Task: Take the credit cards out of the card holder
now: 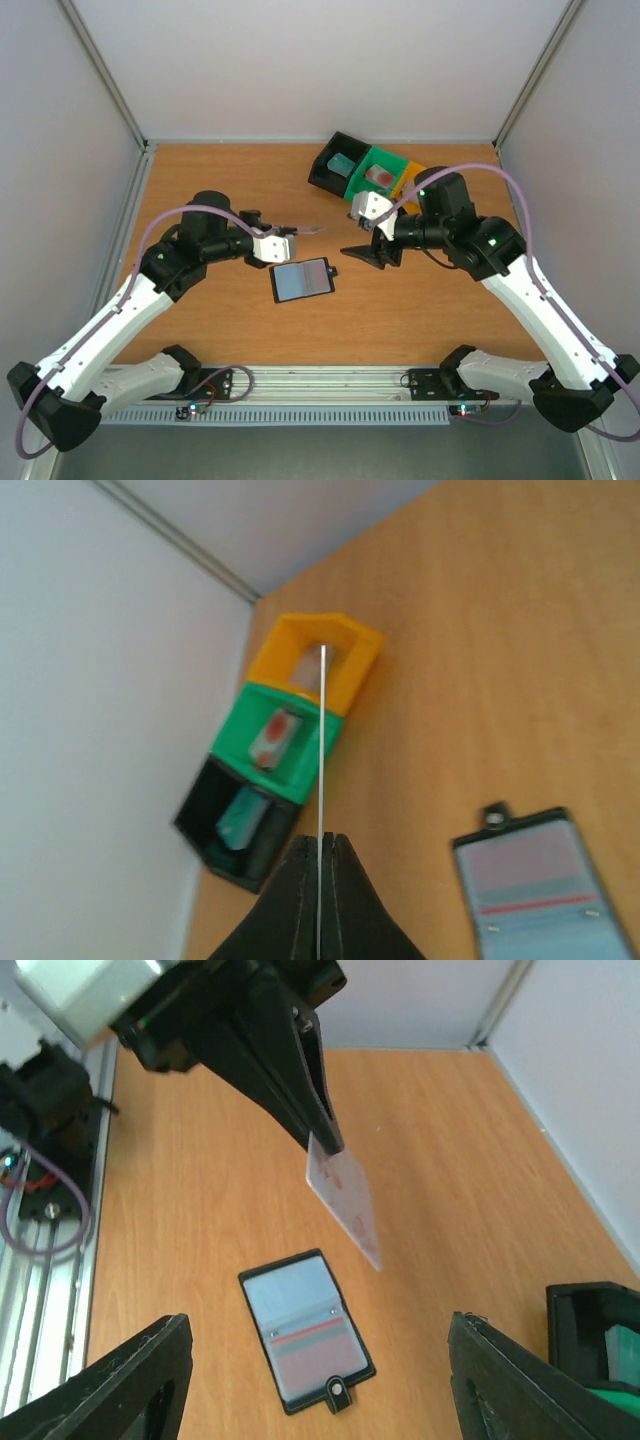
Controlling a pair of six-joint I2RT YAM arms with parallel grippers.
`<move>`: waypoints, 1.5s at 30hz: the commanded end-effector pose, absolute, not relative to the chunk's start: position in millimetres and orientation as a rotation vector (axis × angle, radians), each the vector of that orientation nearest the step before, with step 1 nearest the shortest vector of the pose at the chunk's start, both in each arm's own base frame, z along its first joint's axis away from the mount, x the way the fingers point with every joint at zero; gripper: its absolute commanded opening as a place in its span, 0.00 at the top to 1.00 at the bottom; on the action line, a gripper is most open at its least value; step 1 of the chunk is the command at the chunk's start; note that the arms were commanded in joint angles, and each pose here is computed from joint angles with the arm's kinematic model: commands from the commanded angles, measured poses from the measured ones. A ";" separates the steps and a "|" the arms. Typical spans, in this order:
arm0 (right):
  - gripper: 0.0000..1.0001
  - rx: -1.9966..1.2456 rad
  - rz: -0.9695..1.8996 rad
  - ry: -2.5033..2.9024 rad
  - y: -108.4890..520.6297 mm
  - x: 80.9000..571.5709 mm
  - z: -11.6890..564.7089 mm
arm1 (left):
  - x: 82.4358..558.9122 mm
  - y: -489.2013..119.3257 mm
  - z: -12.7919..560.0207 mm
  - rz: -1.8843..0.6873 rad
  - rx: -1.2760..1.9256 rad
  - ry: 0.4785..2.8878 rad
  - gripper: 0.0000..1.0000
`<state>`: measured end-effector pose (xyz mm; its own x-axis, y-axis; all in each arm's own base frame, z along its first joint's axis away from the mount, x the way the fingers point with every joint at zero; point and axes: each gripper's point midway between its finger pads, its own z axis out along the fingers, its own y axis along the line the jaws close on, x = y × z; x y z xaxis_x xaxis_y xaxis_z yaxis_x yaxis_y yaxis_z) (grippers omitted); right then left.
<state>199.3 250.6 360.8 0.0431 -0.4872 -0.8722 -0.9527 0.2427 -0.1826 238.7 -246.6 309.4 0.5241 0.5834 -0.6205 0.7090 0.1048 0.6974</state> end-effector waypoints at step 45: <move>0.98 -1.360 1.089 1.105 286.5 162.7 400.7 | 152.6 -261.1 390.8 -1.118 1.083 1.127 1.00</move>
<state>170.2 291.7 387.4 0.1146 -0.0690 -0.9910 -0.9926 -0.0495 -0.1113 158.0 -262.1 387.2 0.0885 -0.0960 -0.9914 0.9873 0.1400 0.0746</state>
